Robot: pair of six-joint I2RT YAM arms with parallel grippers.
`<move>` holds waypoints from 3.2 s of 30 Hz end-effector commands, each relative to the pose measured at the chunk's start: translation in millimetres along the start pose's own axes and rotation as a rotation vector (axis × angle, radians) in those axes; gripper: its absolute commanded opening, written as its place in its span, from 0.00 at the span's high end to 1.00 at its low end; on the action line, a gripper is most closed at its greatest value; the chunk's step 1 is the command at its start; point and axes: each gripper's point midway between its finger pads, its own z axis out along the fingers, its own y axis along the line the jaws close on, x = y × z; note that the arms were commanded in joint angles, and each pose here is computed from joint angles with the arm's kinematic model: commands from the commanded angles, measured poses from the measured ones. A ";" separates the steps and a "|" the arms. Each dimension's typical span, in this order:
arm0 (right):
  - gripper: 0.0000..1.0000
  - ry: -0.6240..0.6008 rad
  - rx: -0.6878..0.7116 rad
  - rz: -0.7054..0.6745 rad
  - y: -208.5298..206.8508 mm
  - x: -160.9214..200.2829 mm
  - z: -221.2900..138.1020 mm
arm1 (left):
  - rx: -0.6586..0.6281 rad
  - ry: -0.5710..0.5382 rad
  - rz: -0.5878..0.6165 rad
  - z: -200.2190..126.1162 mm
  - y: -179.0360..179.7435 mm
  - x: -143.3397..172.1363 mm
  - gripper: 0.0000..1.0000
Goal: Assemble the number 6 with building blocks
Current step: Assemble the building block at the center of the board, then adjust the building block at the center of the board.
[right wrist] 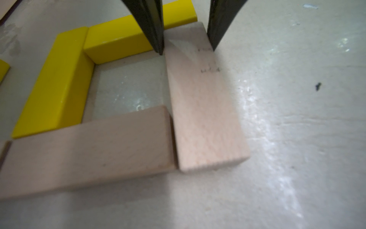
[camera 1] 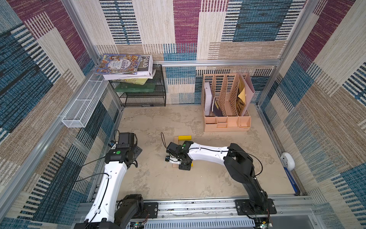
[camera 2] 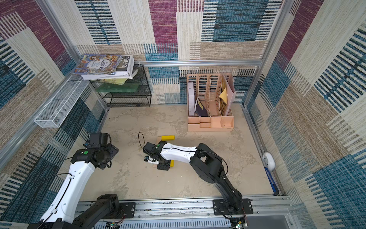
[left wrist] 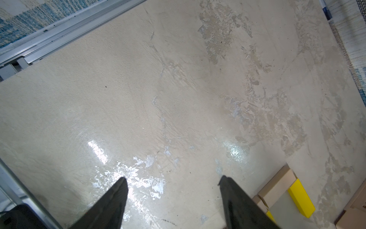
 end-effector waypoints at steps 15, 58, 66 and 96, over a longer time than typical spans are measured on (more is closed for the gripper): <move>0.63 0.018 0.010 0.009 -1.7 5.2 -1.2 | 0.010 -0.003 0.004 0.2 -1.3 0.1 0.23; 1.00 -0.002 -0.046 0.489 -52.0 110.1 -20.0 | 0.032 0.003 -0.005 3.9 -5.1 2.2 0.22; 1.00 -0.027 -0.102 0.472 -25.6 84.9 -9.8 | 0.032 0.004 -0.003 5.3 -6.4 1.7 0.22; 1.00 -0.038 -0.092 0.435 -32.7 54.0 3.4 | 0.029 -0.004 0.004 5.7 -5.2 1.1 0.22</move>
